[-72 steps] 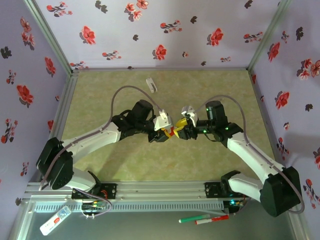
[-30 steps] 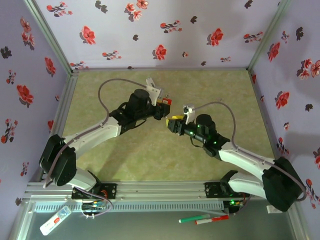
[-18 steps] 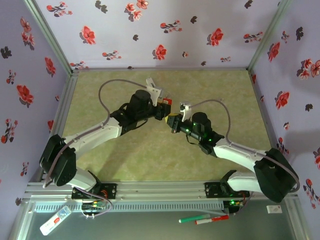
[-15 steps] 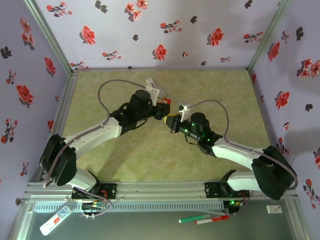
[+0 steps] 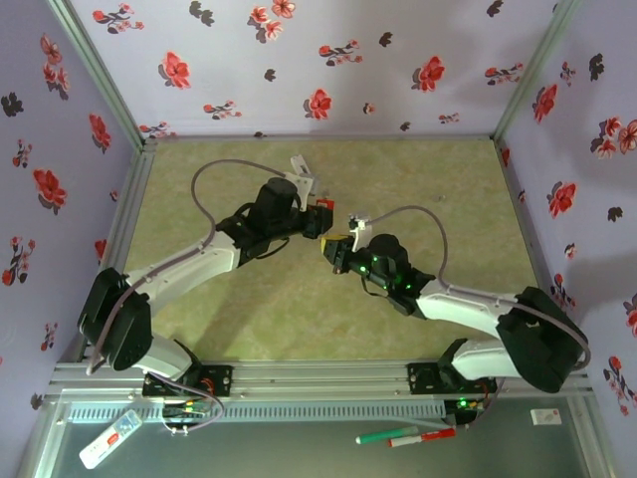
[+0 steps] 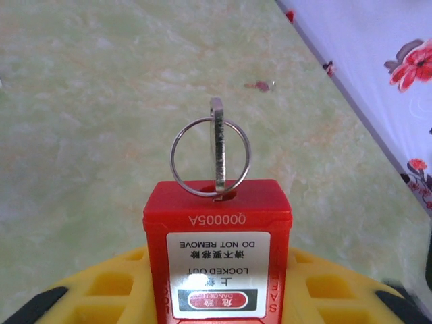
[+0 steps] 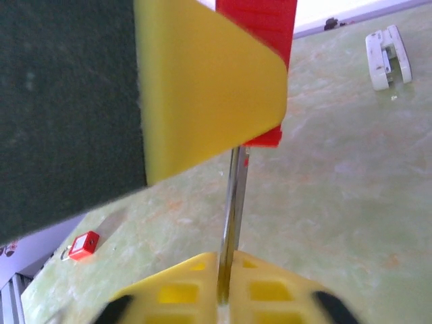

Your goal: Unlock with the key

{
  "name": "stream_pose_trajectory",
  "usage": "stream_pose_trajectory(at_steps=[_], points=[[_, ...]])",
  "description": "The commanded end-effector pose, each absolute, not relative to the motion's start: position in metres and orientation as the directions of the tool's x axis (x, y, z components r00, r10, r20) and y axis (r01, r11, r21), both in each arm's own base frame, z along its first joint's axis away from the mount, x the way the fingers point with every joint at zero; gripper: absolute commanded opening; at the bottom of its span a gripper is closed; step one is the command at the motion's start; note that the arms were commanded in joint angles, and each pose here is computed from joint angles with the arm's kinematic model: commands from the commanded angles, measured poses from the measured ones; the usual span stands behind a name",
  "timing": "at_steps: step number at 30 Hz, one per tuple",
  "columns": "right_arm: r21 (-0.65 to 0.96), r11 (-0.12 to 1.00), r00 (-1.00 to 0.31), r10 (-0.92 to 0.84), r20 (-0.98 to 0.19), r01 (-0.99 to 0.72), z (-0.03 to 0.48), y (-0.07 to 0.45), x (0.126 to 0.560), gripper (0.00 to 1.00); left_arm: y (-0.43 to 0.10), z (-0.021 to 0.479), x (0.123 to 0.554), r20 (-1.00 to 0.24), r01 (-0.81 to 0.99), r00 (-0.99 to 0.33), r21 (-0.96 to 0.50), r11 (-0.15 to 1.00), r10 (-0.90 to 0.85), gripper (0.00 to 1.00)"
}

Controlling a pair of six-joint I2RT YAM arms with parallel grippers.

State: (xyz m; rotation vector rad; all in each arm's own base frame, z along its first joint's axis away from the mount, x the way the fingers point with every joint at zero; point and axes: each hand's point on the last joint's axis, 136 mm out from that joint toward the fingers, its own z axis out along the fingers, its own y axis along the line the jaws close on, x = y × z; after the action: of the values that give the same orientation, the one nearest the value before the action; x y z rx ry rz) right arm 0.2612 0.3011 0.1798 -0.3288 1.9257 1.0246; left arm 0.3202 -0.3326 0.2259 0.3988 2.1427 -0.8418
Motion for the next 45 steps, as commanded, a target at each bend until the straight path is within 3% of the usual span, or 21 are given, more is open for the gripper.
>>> stream_pose_trajectory(at_steps=[1, 6, 11, 18, 26, 32, 38, 45], points=[[0.492, 0.657, -0.608, 0.064, -0.792, -0.571, 0.174, 0.296, 0.247, 0.54, -0.329, 0.293, 0.333, -0.865, 0.592, -0.490, -0.421, 0.687, -0.107, 0.00], [0.474, 0.780, -0.629, 0.136, -0.765, -0.409, 0.181, 0.242, 0.262, 0.78, -0.318, 0.276, 0.334, -0.864, 0.582, -0.500, -0.383, 0.717, -0.056, 0.00], [0.426, 0.862, -0.589, 0.199, -0.783, -0.274, 0.196, 0.189, 0.272, 0.90, -0.313, 0.254, 0.333, -0.865, 0.589, -0.501, -0.312, 0.746, 0.034, 0.00], [0.395, 0.898, -0.550, 0.234, -0.802, -0.194, 0.210, 0.151, 0.276, 0.94, -0.311, 0.189, 0.334, -0.792, 0.639, -0.512, -0.091, 0.764, 0.334, 0.00], [0.393, 0.901, -0.562, 0.231, -0.794, -0.185, 0.209, 0.142, 0.274, 0.95, -0.315, 0.144, 0.346, -0.666, 0.712, -0.425, 0.173, 0.681, 0.613, 0.00], [0.381, 0.913, -0.580, 0.233, -0.780, -0.145, 0.197, 0.132, 0.272, 0.95, -0.325, 0.128, 0.329, -0.575, 0.796, -0.415, 0.146, 0.587, 0.705, 0.00], [0.378, 0.916, -0.588, 0.232, -0.775, -0.137, 0.195, 0.128, 0.271, 0.95, -0.337, 0.096, 0.295, -0.411, 0.906, -0.389, -0.010, 0.423, 0.825, 0.00], [0.365, 0.922, -0.598, 0.220, -0.770, -0.130, 0.192, 0.125, 0.267, 0.95, -0.342, 0.065, 0.286, -0.314, 0.944, -0.326, -0.056, 0.325, 0.892, 0.00]])
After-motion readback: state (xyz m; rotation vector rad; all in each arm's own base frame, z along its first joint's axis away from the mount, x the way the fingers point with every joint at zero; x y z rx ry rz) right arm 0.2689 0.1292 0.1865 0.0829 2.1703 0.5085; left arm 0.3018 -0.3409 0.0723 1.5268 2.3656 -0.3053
